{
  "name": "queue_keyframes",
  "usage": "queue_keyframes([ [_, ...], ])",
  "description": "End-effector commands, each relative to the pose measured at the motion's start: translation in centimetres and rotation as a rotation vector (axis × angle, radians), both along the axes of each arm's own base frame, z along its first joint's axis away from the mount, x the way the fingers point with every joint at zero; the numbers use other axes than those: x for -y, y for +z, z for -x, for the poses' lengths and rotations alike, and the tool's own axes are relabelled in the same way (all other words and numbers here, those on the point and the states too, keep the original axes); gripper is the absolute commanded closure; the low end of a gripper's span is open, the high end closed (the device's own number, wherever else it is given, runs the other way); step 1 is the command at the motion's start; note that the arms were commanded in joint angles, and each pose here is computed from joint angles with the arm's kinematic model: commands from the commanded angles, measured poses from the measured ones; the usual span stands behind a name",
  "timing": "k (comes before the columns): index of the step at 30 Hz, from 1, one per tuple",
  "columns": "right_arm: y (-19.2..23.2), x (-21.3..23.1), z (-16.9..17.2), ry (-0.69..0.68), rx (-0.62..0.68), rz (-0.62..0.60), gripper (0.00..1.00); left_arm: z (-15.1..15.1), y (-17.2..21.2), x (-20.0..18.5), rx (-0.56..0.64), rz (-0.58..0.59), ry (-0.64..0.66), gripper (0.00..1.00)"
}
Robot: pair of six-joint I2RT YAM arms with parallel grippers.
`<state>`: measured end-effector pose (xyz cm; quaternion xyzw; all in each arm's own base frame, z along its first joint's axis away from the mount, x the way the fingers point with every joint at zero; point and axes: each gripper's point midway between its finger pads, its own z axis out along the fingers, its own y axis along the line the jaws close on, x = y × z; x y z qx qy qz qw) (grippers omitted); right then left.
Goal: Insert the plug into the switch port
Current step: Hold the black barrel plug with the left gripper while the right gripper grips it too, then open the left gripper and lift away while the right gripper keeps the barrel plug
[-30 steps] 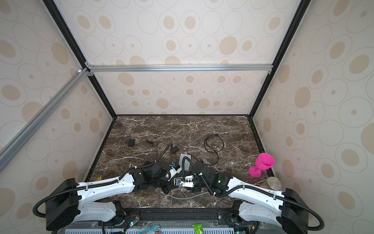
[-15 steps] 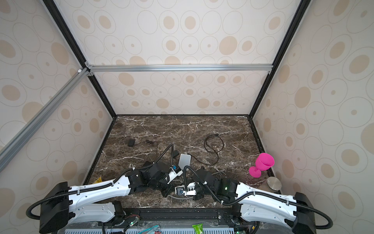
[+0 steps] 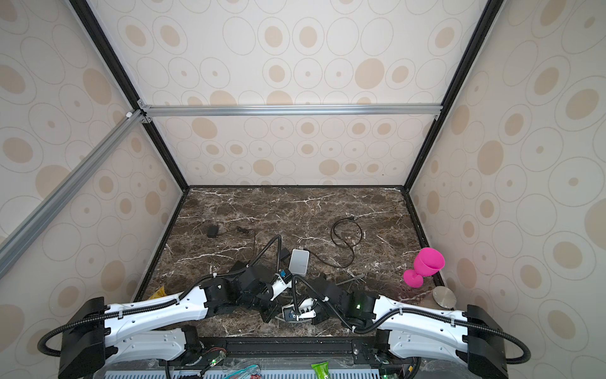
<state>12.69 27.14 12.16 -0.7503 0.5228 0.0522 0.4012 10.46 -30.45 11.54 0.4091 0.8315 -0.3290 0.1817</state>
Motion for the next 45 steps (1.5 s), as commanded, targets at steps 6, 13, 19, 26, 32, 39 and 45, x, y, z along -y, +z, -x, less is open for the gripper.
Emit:
queue_keyframes([
  [6,0.2,-0.6,0.2,0.048,0.034,-0.015,0.74,0.7,1.9,0.8,0.020,0.058,-0.057,1.00],
  [13,-0.1,-1.2,0.3,0.069,0.025,-0.002,0.77,0.8,2.6,0.8,0.028,0.080,-0.062,1.00],
  [19,0.2,-1.0,0.8,0.071,0.001,-0.019,0.81,0.3,2.8,0.4,0.054,0.075,-0.035,1.00],
  [26,1.0,-0.3,1.1,0.061,-0.003,-0.054,0.85,-0.4,2.1,0.0,0.073,0.035,0.002,1.00],
  [32,1.2,-0.3,1.2,0.061,-0.005,-0.064,0.91,-0.7,2.4,-0.2,0.084,0.039,0.014,1.00],
  [39,0.9,-0.4,1.1,0.057,-0.005,-0.053,0.83,-0.6,2.8,-0.2,0.085,0.053,0.010,1.00],
  [45,1.1,-0.6,1.0,0.059,-0.002,-0.054,0.84,-0.5,2.7,-0.1,0.080,0.054,0.006,1.00],
])
